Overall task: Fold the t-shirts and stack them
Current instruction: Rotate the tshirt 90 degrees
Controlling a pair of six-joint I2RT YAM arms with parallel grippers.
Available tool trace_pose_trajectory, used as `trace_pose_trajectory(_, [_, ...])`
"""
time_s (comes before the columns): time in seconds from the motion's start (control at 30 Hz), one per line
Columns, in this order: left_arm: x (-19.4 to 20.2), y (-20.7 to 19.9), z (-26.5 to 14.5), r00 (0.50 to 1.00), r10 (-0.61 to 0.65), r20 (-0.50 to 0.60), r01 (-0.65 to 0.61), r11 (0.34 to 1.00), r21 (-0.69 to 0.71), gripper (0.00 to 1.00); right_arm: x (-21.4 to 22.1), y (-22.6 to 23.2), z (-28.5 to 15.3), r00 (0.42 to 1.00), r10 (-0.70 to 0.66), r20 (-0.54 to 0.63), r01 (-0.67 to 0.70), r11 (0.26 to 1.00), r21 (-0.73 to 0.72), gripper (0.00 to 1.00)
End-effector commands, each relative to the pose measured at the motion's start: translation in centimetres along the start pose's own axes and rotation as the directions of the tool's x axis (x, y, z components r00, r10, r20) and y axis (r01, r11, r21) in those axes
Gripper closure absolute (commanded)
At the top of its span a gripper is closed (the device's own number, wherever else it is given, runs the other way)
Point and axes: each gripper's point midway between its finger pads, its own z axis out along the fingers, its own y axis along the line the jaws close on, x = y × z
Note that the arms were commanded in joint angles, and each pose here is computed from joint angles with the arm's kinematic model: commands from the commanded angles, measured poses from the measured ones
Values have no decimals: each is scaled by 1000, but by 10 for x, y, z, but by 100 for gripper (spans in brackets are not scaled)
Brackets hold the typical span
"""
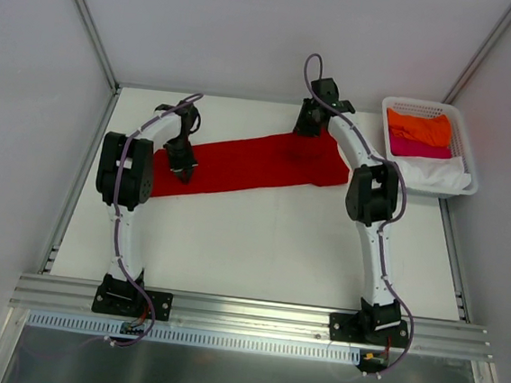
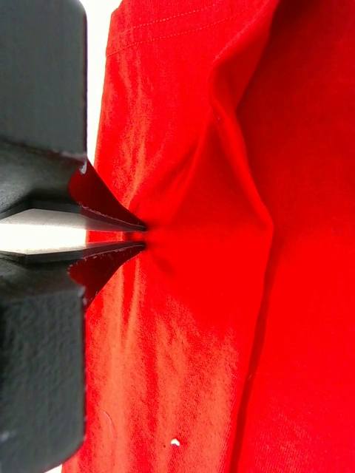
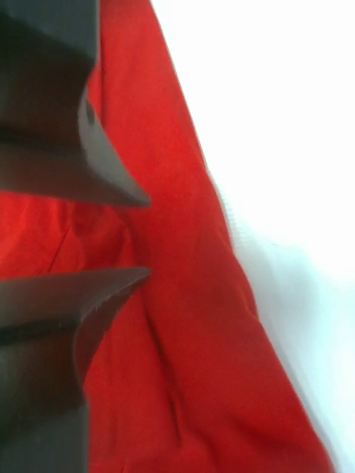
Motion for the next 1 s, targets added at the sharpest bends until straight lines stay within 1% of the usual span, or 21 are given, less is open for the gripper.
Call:
trace_pose_trajectory(0.0, [2,2,-21,1000,-24,20,24,999,26,90,-76,34,-104,963,-67,261,80,996,-38,79])
trace_pose_trajectory(0.03, [2,2,-21,999,-24,21,24,999,27,91,-71,21,-105,964,-81,255,80,997,13,93])
trace_pose_trajectory(0.07, [2,2,-21,999,-27,20,27,999,28,92,-66,13,-111,966,-98,238,90,995,45,99])
trace_pose_trajectory(0.13, [3,0,-19,999,-30,16,30,999,35,95,-55,1,-123,973,-117,201,100,991,91,99])
trace_pose_trajectory(0.17, [3,0,-18,999,-32,15,31,999,36,95,-35,-12,-120,984,-127,128,111,986,128,100])
trace_pose_trajectory(0.2, [2,-1,-19,999,-34,16,33,999,40,99,-27,-20,-119,986,-139,90,125,981,147,99])
trace_pose_trajectory(0.23, [3,-3,-18,999,-32,13,31,999,43,100,-8,-28,-113,989,-144,27,138,978,159,100])
trace_pose_trajectory(0.37, [-1,-5,-18,999,-28,16,27,998,50,100,27,-45,-98,988,-133,-81,146,974,172,99])
trace_pose_trajectory(0.43, [-3,-7,-19,999,-22,23,21,998,57,100,35,-48,-92,988,-113,-107,130,977,172,99])
trace_pose_trajectory(0.47, [-4,-7,-20,1000,-18,26,16,998,60,98,43,-51,-85,986,-105,-132,128,976,179,100])
trace_pose_trajectory(0.53, [-8,-9,-22,999,-16,39,13,998,69,96,49,-53,-79,983,-92,-161,121,976,182,99])
trace_pose_trajectory(0.7, [-26,-17,-27,996,16,89,-24,996,88,96,59,-60,-60,972,-84,-219,130,971,203,99])
trace_pose_trajectory(0.73, [-27,-18,-23,996,23,84,-30,996,86,96,62,-56,-58,970,-80,-231,123,977,176,99])
trace_pose_trajectory(0.97, [-29,-22,-20,997,26,73,-33,995,99,96,55,-55,-47,971,-80,-227,122,976,178,99])
